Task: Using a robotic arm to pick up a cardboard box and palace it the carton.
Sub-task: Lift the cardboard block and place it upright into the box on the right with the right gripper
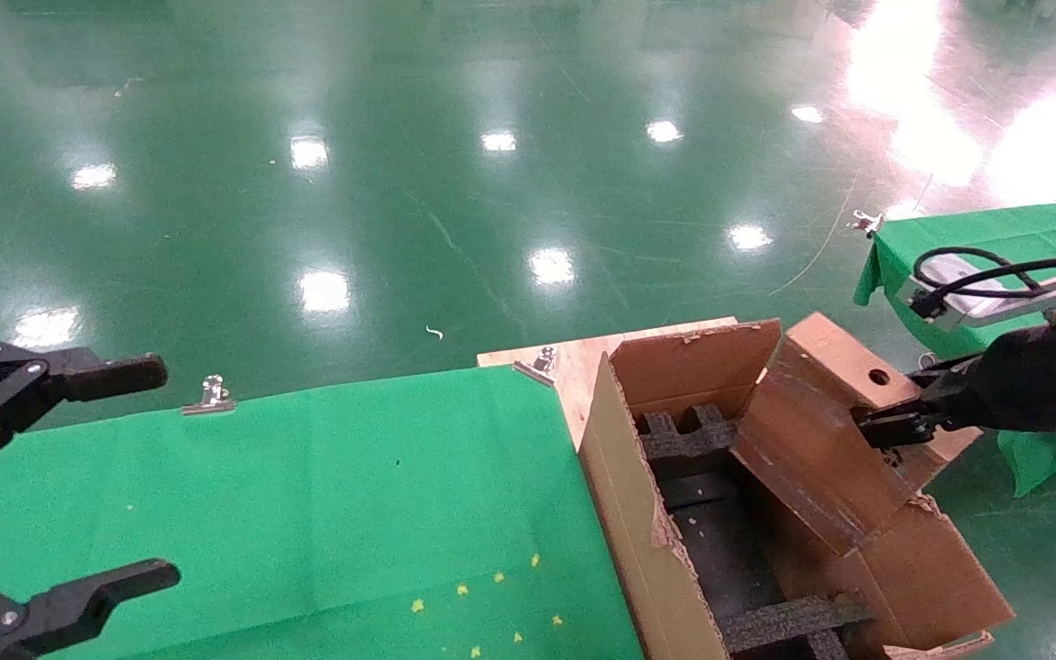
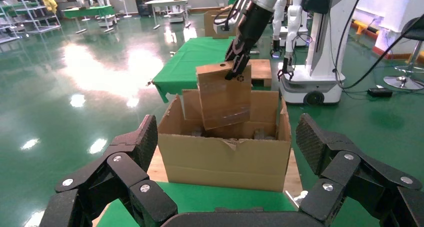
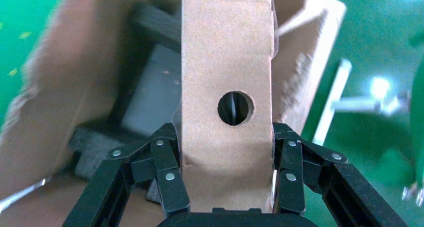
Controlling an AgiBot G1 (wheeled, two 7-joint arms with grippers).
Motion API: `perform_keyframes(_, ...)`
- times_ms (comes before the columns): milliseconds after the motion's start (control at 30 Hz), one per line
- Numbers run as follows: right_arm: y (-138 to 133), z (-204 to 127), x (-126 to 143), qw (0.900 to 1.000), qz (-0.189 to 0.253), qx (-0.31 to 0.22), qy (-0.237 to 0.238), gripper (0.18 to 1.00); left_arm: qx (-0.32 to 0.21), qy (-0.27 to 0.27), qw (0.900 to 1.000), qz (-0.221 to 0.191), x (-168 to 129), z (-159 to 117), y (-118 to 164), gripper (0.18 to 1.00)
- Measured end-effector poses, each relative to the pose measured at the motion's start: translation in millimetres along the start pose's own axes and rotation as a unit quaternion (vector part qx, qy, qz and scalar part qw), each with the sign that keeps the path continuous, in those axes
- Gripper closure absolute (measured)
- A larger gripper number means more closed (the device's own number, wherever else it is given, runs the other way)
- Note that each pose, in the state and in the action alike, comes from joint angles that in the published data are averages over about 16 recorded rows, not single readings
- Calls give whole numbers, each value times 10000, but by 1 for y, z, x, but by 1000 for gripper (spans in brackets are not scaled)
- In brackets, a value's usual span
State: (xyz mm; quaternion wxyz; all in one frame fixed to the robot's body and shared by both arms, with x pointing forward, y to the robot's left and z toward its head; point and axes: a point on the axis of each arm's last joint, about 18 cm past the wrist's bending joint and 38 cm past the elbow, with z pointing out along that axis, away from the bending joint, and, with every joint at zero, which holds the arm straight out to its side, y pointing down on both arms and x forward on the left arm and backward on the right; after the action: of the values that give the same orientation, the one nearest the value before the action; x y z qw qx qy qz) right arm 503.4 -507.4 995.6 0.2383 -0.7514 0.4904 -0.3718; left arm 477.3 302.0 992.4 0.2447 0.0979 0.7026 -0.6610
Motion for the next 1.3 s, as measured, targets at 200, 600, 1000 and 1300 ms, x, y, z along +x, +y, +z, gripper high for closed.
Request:
perform_keyframes(200,4,14,-1,9967,763,-112,233,825,0,-1,10000,0,0,0,0,184)
perform_keyframes(600,9,27,0,9899,1336,-272,394,826,1,-2,10000,-1,0,0,0,184)
perform_keyframes(1000,16,51,-2,9848,1596,-366,589,827,1,-2,10000,-1,0,0,0,184)
perform_keyframes(1300,24,77,-9,9836,1621,-370,705,827,1,-2,10000,-1,0,0,0,184)
